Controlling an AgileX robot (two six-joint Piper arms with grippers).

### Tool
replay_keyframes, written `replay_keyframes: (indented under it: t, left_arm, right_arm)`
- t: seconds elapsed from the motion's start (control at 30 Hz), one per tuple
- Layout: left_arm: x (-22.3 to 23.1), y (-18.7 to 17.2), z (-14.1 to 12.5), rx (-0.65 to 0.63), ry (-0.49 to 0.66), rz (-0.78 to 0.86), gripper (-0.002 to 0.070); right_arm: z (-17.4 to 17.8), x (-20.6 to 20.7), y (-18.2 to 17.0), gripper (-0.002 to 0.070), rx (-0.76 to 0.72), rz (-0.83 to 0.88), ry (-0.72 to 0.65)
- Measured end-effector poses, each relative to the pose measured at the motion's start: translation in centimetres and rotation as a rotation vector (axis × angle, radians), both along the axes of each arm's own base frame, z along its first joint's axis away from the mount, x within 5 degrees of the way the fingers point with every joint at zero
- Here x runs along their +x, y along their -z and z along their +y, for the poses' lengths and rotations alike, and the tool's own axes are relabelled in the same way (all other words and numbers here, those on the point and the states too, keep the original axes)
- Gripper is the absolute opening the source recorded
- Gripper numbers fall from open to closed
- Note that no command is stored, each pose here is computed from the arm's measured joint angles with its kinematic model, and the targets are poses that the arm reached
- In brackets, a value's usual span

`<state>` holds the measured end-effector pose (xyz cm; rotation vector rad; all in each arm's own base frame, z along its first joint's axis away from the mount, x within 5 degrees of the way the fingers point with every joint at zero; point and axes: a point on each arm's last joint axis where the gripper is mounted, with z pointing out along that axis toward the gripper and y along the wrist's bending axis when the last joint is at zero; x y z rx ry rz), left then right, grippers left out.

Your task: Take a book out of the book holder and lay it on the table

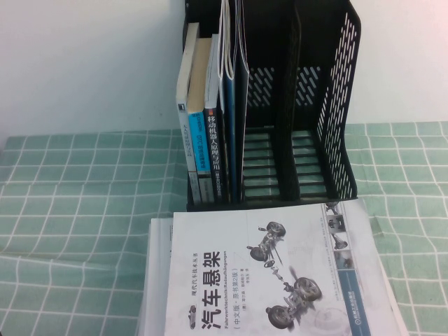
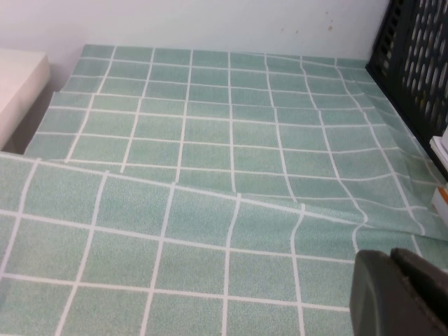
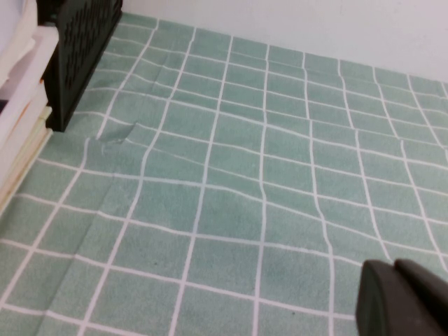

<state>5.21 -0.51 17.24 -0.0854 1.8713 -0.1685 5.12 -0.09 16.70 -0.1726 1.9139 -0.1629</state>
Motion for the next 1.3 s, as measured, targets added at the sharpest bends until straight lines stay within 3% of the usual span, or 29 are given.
replay_keyframes:
  t: [0.8,1.03,1.3]
  left_arm:
    - [0.0,0.0,0.01,0.0,-0.001,0.0,-0.0003]
    - [0.01,0.04,0.36,0.139,0.002,-0.003,-0.0002]
    - [0.01,0.04,0.47,0.183,0.003,-0.005,-0.0002]
  right_arm:
    - [0.0,0.0,0.0,-0.0002,0.0,0.0,0.0]
    - [0.0,0.0,0.0,-0.0002,0.0,0.0,0.0]
    - [0.0,0.01,-0.02,-0.0002,0.0,-0.002,0.0]
